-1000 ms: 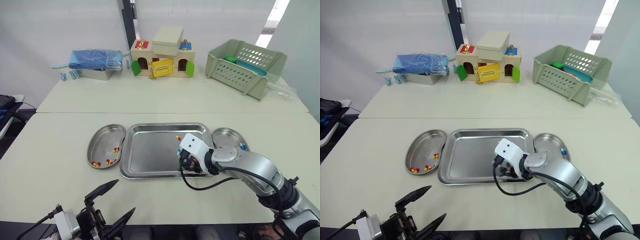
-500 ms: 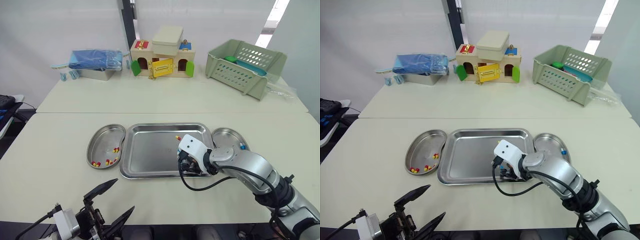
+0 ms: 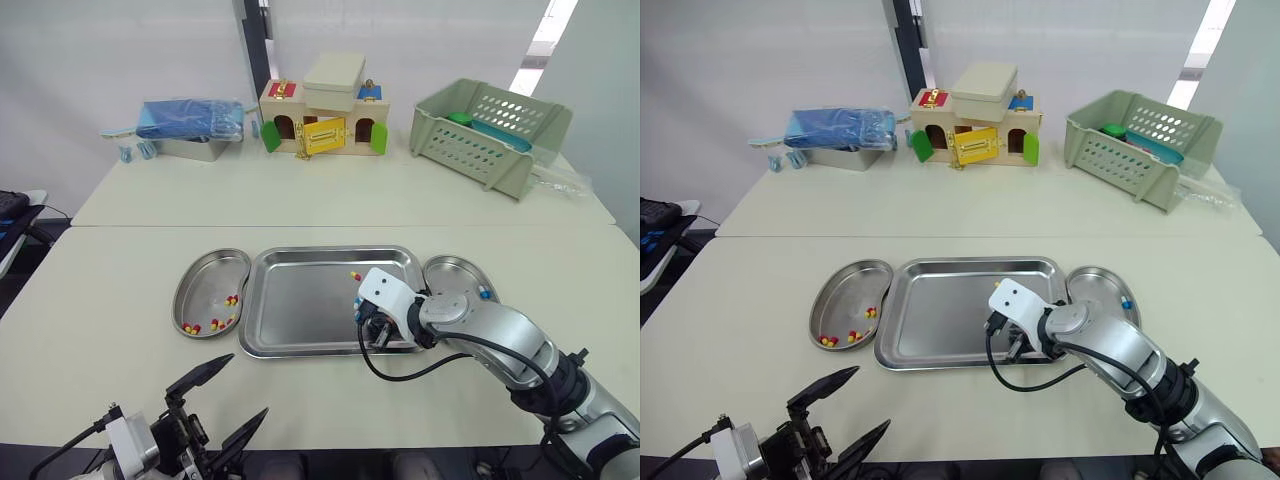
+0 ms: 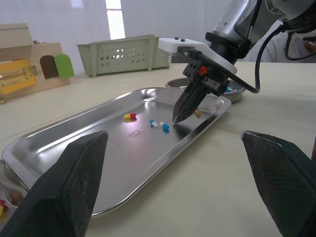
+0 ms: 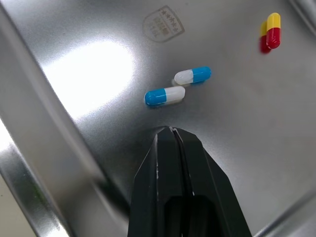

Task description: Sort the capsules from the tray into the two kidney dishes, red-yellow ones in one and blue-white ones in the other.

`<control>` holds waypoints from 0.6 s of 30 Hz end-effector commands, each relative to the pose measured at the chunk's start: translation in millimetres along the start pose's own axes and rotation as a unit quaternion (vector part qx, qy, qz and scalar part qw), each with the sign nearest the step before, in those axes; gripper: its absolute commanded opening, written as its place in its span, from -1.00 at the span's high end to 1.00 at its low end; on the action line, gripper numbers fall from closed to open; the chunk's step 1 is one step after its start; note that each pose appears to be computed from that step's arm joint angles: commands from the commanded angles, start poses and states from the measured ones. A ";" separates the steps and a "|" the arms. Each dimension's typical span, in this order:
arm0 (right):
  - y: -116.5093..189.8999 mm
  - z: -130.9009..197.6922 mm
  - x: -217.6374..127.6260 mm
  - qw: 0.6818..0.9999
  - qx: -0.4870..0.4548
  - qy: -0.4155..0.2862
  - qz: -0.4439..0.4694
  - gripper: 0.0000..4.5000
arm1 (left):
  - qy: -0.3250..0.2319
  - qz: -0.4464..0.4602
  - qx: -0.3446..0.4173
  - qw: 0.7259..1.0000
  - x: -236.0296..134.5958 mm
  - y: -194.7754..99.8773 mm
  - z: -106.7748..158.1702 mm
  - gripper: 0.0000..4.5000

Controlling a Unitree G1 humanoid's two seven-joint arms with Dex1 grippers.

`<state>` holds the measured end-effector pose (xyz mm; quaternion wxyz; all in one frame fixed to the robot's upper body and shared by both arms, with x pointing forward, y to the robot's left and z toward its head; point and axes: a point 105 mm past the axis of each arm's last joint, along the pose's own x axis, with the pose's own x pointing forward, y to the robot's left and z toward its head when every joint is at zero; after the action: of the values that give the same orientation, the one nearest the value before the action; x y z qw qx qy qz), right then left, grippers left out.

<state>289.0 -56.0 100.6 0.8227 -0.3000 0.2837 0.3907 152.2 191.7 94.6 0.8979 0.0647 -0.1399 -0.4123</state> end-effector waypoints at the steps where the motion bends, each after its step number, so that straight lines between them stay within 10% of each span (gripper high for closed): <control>1: 5.9 1.8 -0.3 1.000 -0.012 -0.009 0.014 1.00 | 0.001 -0.002 0.011 1.000 -0.8 0.7 2.4 -1.00; 8: 2.0 2.2 -5.5 0.999 -0.045 -0.021 0.013 1.00 | 0.001 -0.002 0.011 1.000 0.2 0.3 1.8 -1.00; 18: -3.1 30.9 -5.5 0.995 0.008 -0.096 0.006 0.14 | 0.002 0.002 0.012 1.000 1.3 0.6 1.7 -1.00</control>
<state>292.2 -40.3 113.4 0.8334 -0.2636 0.2365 0.4243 154.8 192.3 94.4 0.9008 0.0692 -0.1382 -0.4059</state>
